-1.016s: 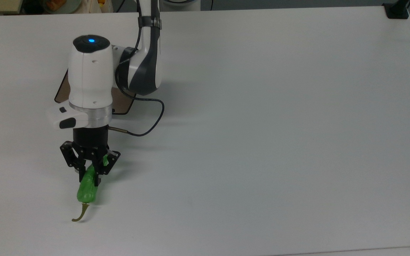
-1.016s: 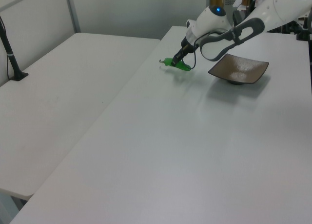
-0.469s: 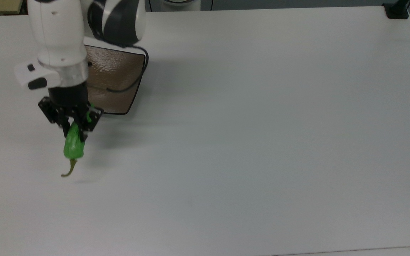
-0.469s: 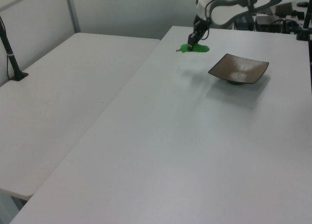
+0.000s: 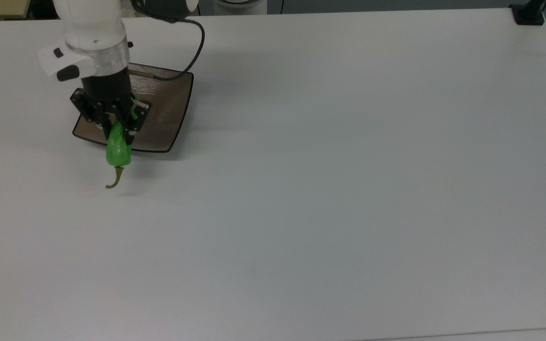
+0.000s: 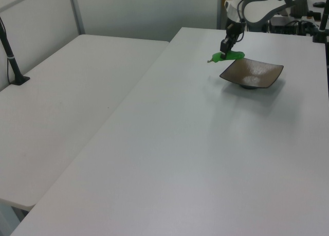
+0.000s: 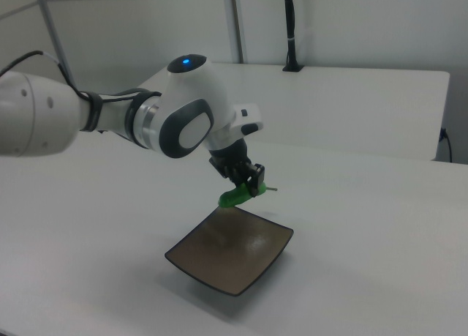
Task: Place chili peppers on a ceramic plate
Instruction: 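Carry the held chili pepper over the brown plate, then lower the chili pepper onto the plate and open the gripper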
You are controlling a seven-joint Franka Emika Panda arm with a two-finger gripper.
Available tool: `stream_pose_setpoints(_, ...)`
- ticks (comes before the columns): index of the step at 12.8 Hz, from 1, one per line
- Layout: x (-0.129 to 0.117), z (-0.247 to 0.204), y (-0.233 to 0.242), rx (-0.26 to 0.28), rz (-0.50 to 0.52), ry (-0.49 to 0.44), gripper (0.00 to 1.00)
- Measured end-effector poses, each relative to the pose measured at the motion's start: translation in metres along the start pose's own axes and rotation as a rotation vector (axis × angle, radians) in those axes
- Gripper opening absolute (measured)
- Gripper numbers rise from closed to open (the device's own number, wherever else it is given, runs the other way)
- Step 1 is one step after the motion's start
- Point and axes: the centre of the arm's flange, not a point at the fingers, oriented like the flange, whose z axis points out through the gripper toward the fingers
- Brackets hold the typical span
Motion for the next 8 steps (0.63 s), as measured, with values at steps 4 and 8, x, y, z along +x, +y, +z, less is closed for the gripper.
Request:
stream_pose_setpoints(4,-0.033,-0.021,0.008,0.01,0.023,-0.011,0.37)
stream_pose_setpoints(8,-0.056,-0.016,0.021,0.01,0.012,-0.045,0.37)
